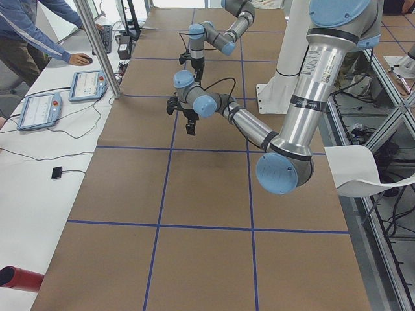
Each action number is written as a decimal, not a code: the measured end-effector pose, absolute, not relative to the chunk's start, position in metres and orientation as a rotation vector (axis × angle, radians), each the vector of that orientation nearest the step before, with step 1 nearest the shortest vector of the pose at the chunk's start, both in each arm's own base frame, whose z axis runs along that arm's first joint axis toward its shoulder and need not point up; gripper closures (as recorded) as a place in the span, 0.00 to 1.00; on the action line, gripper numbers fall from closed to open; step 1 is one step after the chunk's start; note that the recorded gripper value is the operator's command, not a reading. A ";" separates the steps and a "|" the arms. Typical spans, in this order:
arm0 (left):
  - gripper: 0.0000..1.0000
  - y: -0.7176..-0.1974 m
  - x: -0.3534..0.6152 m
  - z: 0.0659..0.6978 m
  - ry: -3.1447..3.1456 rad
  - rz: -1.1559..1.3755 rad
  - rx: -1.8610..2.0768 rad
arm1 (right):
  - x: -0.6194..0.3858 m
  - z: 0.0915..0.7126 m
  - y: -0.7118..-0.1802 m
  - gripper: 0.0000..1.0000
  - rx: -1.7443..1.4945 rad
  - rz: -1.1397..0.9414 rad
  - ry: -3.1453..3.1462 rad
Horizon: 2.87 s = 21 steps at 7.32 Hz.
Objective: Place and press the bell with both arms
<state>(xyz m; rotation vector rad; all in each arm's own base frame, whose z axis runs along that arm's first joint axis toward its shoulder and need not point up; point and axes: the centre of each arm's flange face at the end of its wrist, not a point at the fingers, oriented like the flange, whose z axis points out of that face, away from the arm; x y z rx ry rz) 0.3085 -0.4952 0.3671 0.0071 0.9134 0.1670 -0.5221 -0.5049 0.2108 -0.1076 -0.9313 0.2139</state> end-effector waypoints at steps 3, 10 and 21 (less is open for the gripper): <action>0.01 -0.489 0.293 0.371 0.914 0.173 0.023 | -0.390 0.295 -0.507 0.77 -0.041 0.158 -0.931; 0.01 -0.462 0.061 0.560 0.760 0.326 0.141 | -0.071 0.535 -0.453 0.00 0.145 -0.140 -0.708; 0.00 -0.470 -0.026 0.632 0.776 0.192 0.109 | 0.035 0.603 -0.425 0.00 0.182 -0.182 -0.736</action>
